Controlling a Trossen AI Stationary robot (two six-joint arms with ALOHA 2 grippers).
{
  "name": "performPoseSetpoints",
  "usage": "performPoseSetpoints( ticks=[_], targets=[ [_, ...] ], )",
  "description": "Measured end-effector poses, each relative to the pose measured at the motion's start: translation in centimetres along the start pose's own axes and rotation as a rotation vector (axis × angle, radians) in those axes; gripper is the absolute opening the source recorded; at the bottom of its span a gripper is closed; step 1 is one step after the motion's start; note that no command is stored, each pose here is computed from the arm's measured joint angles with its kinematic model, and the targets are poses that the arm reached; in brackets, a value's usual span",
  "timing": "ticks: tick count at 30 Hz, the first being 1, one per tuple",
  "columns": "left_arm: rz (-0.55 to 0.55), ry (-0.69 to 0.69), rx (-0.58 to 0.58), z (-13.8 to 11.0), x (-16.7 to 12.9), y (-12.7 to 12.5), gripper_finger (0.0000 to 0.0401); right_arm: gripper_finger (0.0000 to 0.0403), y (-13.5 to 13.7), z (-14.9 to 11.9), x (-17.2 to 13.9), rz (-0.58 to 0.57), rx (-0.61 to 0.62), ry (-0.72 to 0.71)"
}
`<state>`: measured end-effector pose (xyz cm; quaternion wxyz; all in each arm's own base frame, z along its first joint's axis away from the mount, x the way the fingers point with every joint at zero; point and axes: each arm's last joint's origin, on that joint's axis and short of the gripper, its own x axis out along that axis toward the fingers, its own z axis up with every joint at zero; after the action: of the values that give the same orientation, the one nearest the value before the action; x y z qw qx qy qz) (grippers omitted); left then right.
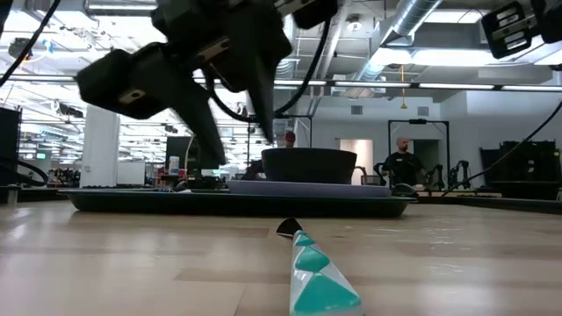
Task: Set up tray
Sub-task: Put the white knife on top of the black napkin to the right of the light blue spoon on the black serving tray
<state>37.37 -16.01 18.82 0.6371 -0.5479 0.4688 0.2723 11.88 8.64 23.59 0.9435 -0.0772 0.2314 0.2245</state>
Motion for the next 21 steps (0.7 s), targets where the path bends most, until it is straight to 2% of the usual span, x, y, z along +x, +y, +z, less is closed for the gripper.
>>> performPoseSetpoints(
  ticks=[3,7,21],
  targets=[
    [-0.057,0.034,-0.009,-0.1,1.5,-0.6,0.0146,0.0005,0.1,-0.1,0.1,0.001,-0.003,0.010],
    [-0.070,0.077,-0.009,-0.3,3.5,-1.0,0.0146,0.0005,0.0,-0.1,0.2,-0.002,-0.004,0.020],
    [0.019,0.123,0.004,-0.6,7.2,-2.0,0.0146,0.0005,0.0,-0.2,0.2,-0.027,-0.005,0.024]
  ],
)
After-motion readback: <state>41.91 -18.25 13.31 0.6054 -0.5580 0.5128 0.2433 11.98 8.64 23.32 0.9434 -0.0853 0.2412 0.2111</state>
